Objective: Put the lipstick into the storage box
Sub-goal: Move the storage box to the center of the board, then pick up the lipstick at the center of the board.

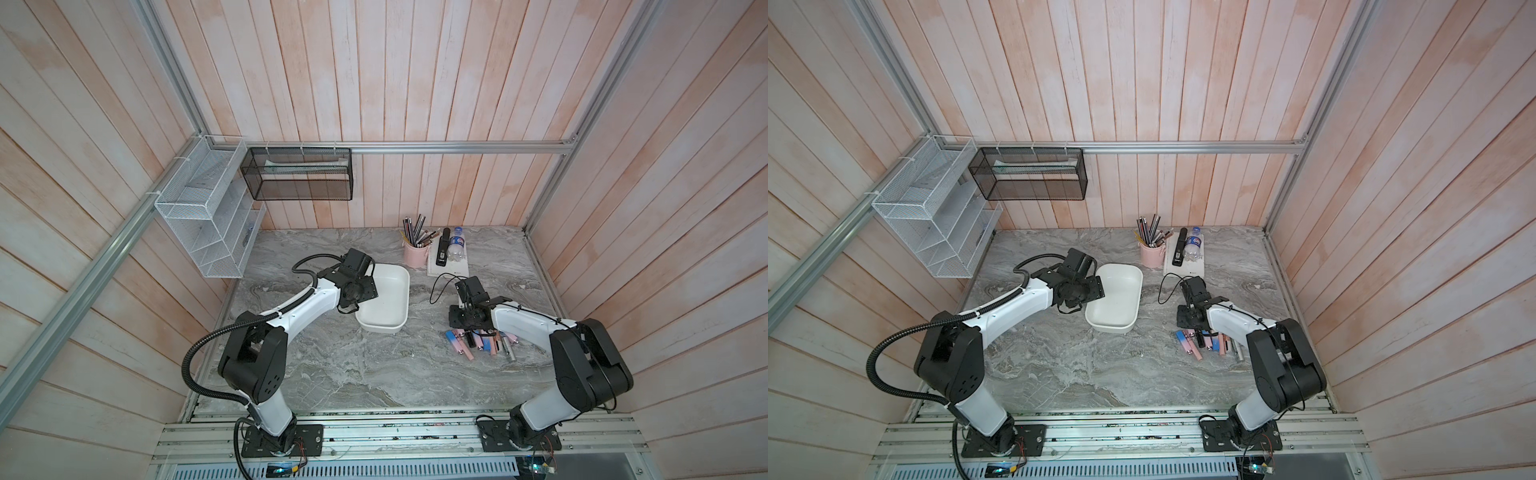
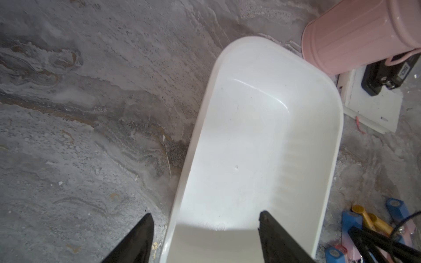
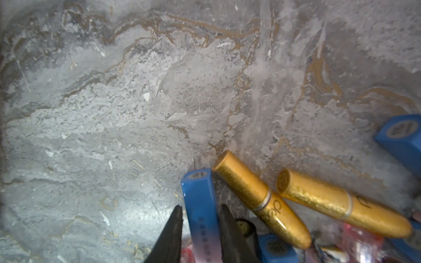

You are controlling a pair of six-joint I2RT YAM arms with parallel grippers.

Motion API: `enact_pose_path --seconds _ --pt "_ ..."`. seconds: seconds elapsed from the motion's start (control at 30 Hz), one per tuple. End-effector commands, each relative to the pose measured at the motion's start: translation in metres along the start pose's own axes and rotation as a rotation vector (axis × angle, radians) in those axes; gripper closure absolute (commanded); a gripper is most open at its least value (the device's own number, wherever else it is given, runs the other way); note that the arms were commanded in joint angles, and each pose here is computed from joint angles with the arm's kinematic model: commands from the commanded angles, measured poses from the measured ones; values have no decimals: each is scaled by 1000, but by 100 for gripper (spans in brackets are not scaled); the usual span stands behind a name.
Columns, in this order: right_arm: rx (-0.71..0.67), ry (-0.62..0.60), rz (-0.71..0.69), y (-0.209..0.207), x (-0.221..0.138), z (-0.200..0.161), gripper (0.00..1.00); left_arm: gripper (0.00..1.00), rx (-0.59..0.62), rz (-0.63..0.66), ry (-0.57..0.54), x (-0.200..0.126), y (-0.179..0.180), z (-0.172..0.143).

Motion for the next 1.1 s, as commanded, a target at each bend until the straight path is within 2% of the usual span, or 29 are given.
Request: enact_pose_path --seconds 0.0,0.13,0.33,0.6,0.8,1.07 --pt "0 46 -5 -2 7 -10 72 25 29 43 -5 7 10 12" --pt "0 80 -15 -3 14 -14 74 25 20 58 -9 12 23 24" --pt "-3 98 -26 -2 15 -9 94 25 16 55 -10 18 30 34" --pt "-7 74 7 10 -4 12 94 25 28 49 -10 27 30 45" --pt "-46 33 62 39 -21 37 94 25 8 34 -24 28 39 59" --pt "-124 -43 100 87 -44 88 94 25 -4 28 -32 30 55 76"
Point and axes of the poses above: each gripper's point midway between its finger pads, its own x axis out along the fingers, its own y axis along the line the jaws close on, z = x × y, the point moved 7 cm from there along -x, back along the fingers, and after that the axes turned 8 degrees about -x, right-handed, at the moved point
